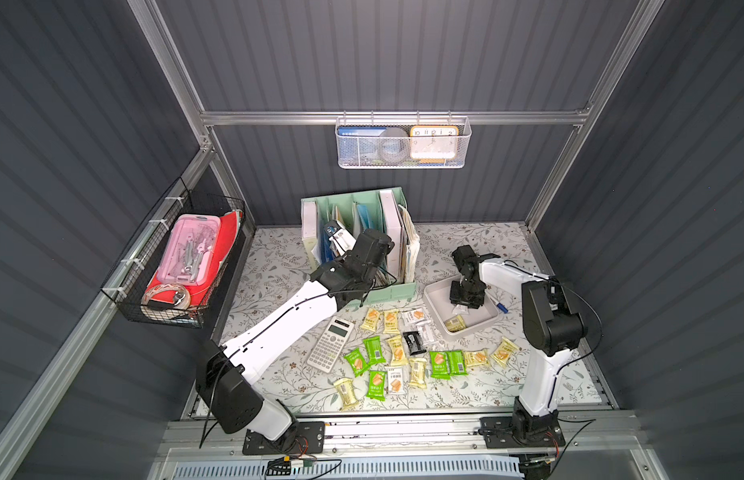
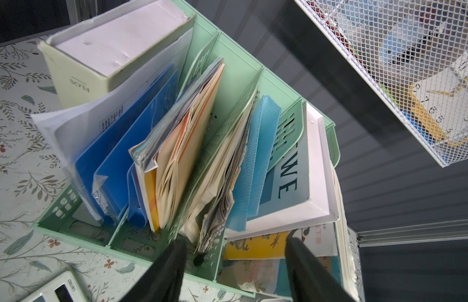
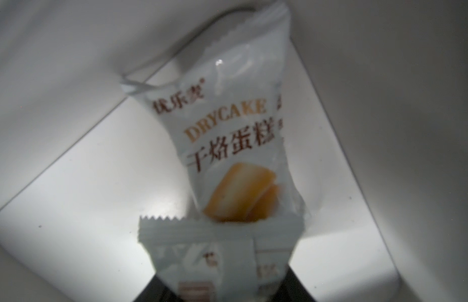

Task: Take the cookies out of the storage box
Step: Pick up the cookie from the storage box, then place the cookie at the center of the board.

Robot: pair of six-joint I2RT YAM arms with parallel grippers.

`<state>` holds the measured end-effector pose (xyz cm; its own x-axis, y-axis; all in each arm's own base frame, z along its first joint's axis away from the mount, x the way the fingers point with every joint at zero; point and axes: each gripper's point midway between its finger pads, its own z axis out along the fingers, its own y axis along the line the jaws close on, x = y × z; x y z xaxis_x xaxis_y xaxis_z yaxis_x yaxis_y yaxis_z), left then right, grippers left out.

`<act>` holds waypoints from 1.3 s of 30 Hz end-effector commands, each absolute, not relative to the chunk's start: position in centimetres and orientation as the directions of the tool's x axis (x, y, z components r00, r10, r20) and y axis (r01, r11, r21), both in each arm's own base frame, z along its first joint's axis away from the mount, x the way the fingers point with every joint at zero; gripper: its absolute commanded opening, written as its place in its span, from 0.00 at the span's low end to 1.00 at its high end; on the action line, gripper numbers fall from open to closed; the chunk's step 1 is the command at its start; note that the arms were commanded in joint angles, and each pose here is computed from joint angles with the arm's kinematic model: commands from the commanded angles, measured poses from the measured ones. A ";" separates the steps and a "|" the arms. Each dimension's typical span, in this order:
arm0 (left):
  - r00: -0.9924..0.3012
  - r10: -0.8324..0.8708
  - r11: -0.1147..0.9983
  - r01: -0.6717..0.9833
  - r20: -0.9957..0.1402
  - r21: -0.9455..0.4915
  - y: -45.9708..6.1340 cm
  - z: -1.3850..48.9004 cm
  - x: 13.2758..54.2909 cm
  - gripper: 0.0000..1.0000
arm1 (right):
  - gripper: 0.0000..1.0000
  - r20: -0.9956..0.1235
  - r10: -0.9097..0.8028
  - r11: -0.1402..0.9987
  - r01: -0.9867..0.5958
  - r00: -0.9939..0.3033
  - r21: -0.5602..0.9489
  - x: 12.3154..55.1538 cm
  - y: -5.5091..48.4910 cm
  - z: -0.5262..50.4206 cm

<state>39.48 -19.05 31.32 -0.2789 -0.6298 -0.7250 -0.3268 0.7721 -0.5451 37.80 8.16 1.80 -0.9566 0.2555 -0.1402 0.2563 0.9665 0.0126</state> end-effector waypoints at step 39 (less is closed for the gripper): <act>-0.311 -0.378 0.923 -0.195 -0.872 -0.331 -23.3 32.3 40.4 0.60 | 0.38 0.001 0.742 0.616 0.681 -0.671 0.396 23.5 3.4 6.5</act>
